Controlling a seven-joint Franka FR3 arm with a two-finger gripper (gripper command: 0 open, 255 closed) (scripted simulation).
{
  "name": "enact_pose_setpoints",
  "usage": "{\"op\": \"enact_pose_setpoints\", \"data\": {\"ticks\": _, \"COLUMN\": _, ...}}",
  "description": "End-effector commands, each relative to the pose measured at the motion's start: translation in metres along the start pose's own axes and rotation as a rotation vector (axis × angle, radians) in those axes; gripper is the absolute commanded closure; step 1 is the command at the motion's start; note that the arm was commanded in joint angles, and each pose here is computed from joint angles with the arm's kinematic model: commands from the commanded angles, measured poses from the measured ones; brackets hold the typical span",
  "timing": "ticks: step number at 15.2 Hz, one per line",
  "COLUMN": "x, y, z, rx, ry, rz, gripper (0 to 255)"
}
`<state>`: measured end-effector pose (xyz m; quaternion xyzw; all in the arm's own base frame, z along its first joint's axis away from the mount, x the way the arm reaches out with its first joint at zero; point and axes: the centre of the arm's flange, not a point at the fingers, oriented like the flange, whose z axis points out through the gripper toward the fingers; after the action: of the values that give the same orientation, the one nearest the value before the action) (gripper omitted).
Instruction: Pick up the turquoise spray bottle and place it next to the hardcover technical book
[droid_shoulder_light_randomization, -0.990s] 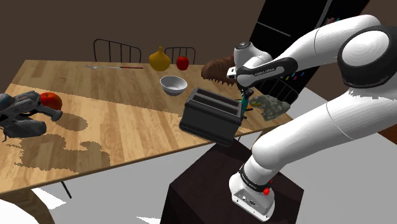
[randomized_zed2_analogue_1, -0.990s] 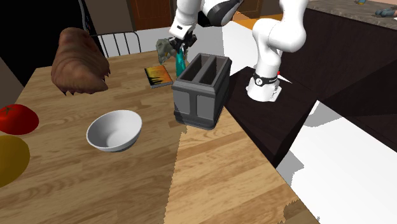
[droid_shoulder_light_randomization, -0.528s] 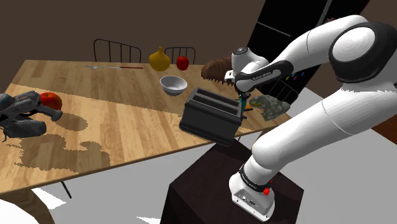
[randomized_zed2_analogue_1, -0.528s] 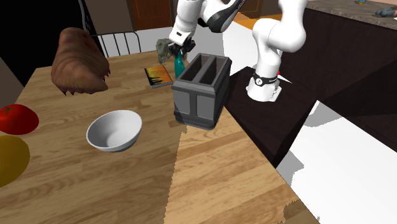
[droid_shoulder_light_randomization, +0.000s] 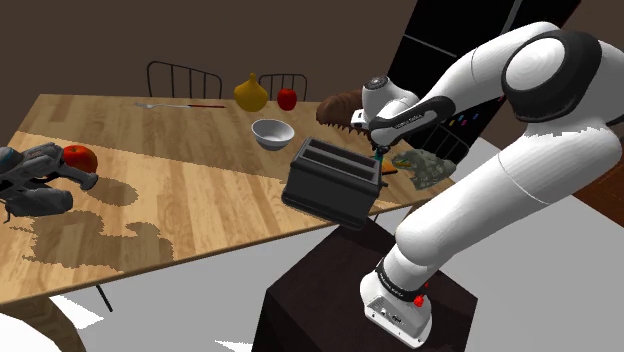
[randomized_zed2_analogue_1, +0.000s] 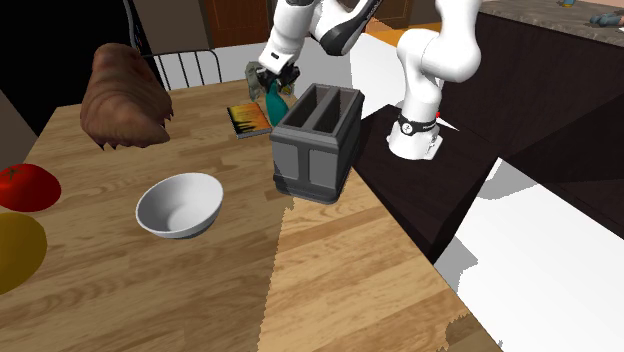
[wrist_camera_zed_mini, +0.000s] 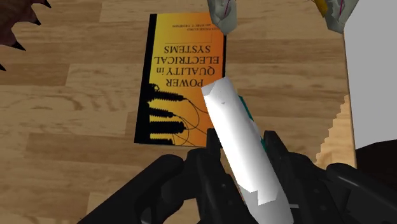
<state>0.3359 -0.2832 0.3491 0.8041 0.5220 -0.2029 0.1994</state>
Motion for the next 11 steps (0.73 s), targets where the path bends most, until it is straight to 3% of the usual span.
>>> {"op": "enact_pose_setpoints", "data": {"ticks": 1, "x": 0.0249, "y": -0.0261, "z": 0.0304, "rx": 0.093, "ry": 0.025, "rz": -0.048, "gripper": 255}}
{"op": "enact_pose_setpoints", "data": {"ticks": 6, "x": 0.0249, "y": -0.0261, "z": 0.0304, "rx": 0.093, "ry": 0.025, "rz": -0.048, "gripper": 255}}
{"op": "enact_pose_setpoints", "data": {"ticks": 7, "x": 0.0246, "y": -0.0258, "z": 0.0313, "rx": 0.093, "ry": 0.026, "rz": -0.048, "gripper": 0}}
{"op": "enact_pose_setpoints", "data": {"ticks": 11, "x": 0.0265, "y": -0.0251, "z": 0.0325, "rx": 0.093, "ry": 0.025, "rz": -0.048, "gripper": 0}}
